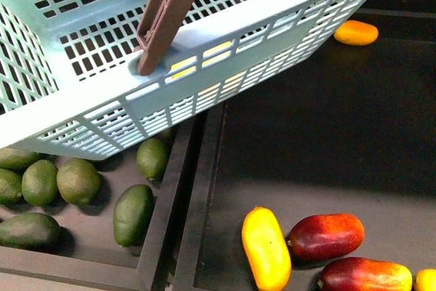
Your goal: Pick lemon and mango into basket
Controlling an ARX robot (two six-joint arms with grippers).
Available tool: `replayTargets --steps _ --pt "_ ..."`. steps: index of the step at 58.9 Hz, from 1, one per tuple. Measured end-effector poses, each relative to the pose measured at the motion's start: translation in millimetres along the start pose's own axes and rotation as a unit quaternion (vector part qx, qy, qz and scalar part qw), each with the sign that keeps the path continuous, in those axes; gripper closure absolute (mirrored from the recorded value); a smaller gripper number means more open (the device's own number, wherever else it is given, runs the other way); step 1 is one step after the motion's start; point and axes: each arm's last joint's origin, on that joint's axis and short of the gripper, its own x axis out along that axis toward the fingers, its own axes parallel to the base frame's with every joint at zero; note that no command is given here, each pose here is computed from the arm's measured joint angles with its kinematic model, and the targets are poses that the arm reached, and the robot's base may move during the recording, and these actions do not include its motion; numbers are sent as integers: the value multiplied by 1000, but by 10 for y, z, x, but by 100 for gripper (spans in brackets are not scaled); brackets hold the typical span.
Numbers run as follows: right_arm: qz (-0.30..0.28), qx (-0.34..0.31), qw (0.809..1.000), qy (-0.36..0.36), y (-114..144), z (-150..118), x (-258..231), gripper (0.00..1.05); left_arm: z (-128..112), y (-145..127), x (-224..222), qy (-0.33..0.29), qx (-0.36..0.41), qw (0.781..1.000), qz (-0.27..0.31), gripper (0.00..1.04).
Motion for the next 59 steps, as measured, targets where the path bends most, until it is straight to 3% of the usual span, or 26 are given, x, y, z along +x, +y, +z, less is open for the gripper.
replayTargets --steps 16,59 --pt "-3 16 1000 -1 192 -22 274 42 0 0 0 0 0 1000 0 76" --pt "-52 48 997 15 326 -150 815 42 0 0 0 0 0 1000 0 76"
